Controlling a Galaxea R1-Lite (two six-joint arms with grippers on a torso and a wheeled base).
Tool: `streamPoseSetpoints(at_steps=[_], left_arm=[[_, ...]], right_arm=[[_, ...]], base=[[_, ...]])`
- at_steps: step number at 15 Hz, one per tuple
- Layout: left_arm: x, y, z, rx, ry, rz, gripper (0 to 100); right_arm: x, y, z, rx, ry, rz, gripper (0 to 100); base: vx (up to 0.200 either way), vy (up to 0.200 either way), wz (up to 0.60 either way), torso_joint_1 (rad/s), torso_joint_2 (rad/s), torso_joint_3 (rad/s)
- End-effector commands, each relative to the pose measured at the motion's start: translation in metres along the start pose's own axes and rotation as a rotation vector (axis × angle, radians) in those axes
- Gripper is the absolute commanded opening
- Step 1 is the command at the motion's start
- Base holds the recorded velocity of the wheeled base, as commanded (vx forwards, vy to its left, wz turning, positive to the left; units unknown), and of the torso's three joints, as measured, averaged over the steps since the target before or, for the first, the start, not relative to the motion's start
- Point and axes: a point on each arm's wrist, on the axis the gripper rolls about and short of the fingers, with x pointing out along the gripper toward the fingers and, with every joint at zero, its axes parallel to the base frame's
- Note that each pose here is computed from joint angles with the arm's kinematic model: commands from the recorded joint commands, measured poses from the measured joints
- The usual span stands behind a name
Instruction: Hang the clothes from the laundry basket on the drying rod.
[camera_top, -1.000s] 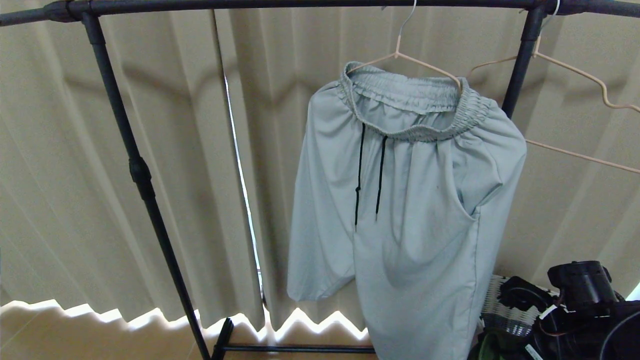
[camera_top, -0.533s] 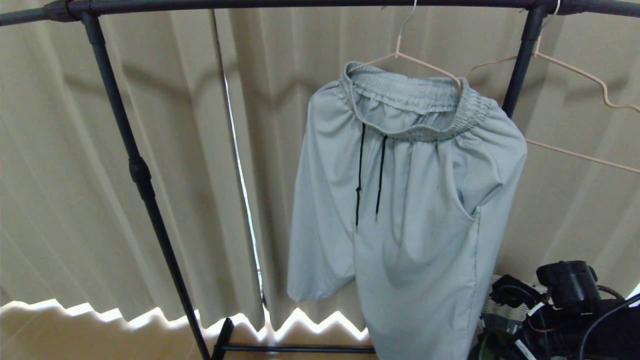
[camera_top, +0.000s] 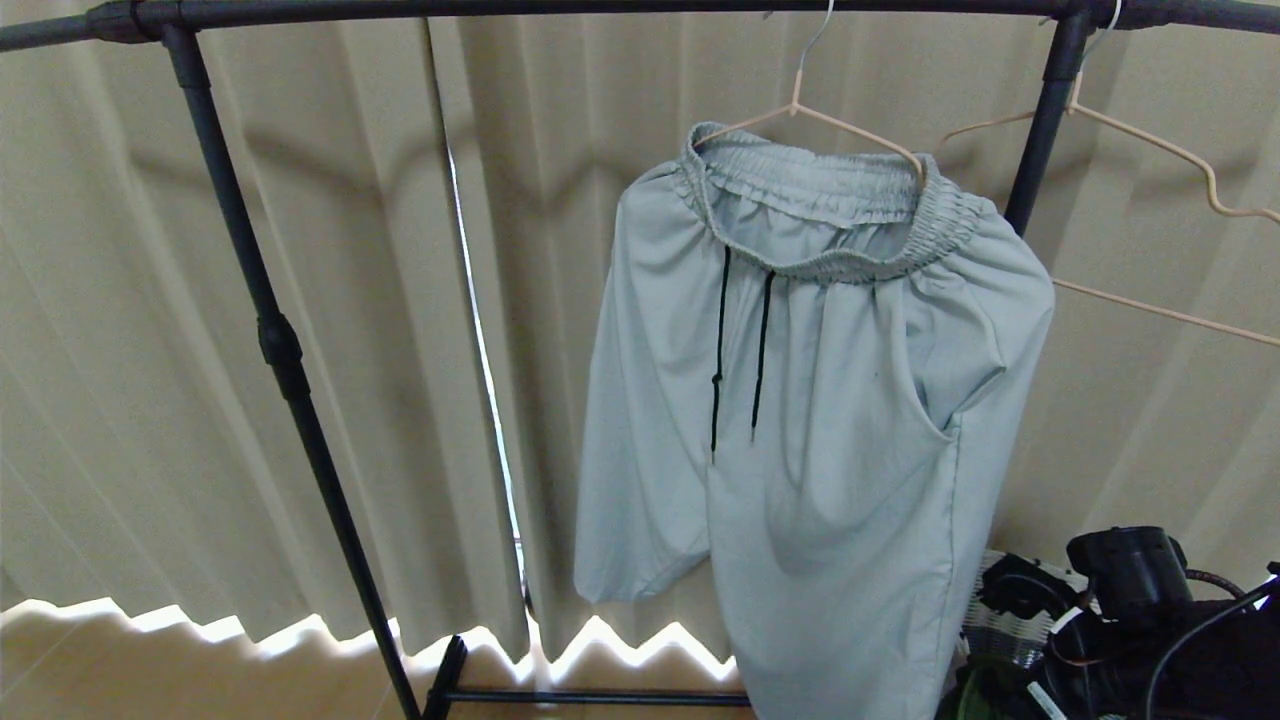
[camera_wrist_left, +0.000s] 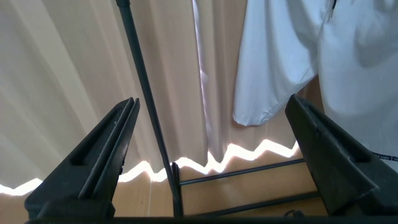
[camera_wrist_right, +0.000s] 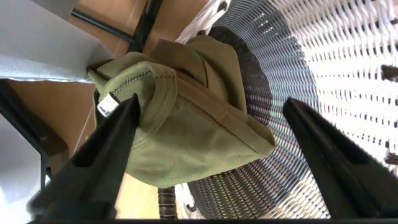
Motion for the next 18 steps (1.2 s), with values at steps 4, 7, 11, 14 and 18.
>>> streamPoseSetpoints(at_steps=[4, 7, 11, 14, 18], left_arm=[[0.0, 0.0, 0.0, 0.0, 0.0, 0.0, 100], [0.0, 0.0, 0.0, 0.0, 0.0, 0.0, 100], [0.0, 0.0, 0.0, 0.001, 0.0, 0.0, 100], [0.0, 0.0, 0.0, 0.001, 0.0, 0.0, 100], [0.0, 0.0, 0.0, 0.0, 0.0, 0.0, 100]], right_arm=[[-0.009, 0.0, -0.002, 0.001, -0.025, -0.006, 0], [-0.03, 0.002, -0.01, 0.011, -0.084, -0.025, 0], [-0.074, 0.008, -0.023, 0.077, -0.342, -0.055, 0], [-0.107, 0.007, -0.024, 0.15, -0.553, -0.055, 0], [-0.145, 0.011, -0.025, 0.157, -0.782, -0.023, 0]], base=[[0.0, 0.0, 0.0, 0.0, 0.0, 0.0], [0.0, 0.0, 0.0, 0.0, 0.0, 0.0], [0.0, 0.0, 0.0, 0.0, 0.0, 0.0], [0.0, 0.0, 0.0, 0.0, 0.0, 0.0], [0.0, 0.0, 0.0, 0.0, 0.0, 0.0]])
